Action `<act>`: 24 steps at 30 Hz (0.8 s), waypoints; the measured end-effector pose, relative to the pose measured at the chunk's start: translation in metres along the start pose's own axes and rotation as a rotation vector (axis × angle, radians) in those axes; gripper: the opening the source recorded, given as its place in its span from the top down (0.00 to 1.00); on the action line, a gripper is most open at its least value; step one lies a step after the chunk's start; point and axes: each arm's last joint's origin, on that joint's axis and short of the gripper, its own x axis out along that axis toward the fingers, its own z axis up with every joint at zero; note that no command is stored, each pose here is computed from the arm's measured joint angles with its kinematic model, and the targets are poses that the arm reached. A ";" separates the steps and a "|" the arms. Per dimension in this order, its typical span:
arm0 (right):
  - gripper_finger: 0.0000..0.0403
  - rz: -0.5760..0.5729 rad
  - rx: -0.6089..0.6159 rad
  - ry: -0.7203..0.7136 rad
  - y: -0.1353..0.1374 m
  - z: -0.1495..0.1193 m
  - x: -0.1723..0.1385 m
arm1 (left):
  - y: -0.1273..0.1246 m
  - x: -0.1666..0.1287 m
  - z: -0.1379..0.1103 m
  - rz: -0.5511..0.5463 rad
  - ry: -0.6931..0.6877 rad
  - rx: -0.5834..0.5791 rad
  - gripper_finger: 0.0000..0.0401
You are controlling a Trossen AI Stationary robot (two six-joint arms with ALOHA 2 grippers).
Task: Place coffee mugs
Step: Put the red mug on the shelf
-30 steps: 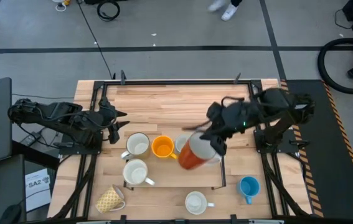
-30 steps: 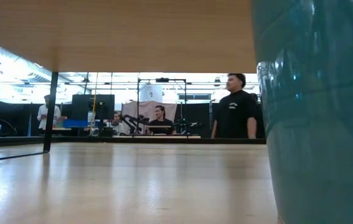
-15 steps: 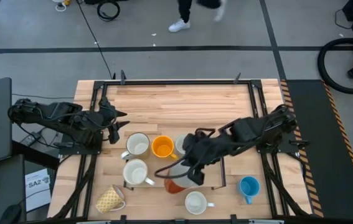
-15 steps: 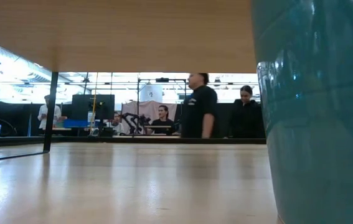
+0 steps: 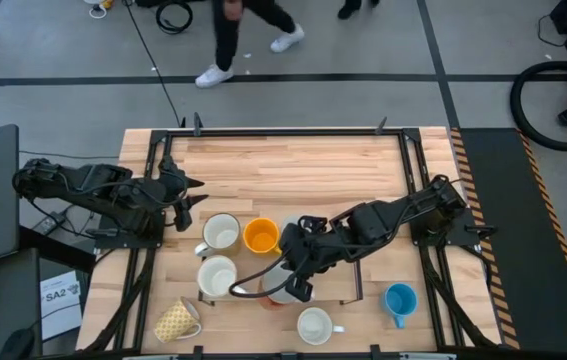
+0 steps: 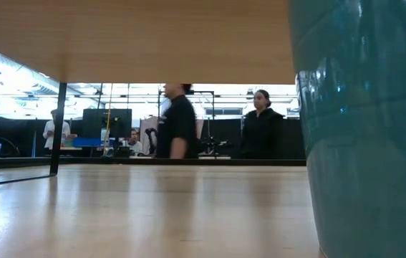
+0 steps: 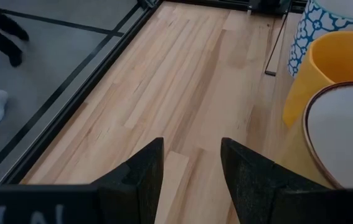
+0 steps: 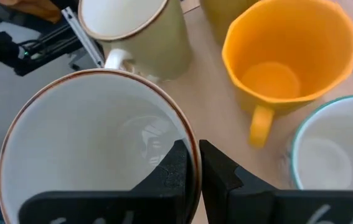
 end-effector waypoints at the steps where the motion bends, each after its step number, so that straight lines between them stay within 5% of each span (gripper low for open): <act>1: 0.93 -0.007 0.000 -0.004 0.000 0.000 0.002 | 0.000 0.000 0.000 0.000 0.001 0.001 0.58; 24: 0.93 -0.090 -0.016 -0.023 0.003 -0.003 0.038 | 0.001 0.000 -0.002 0.006 0.018 0.013 0.58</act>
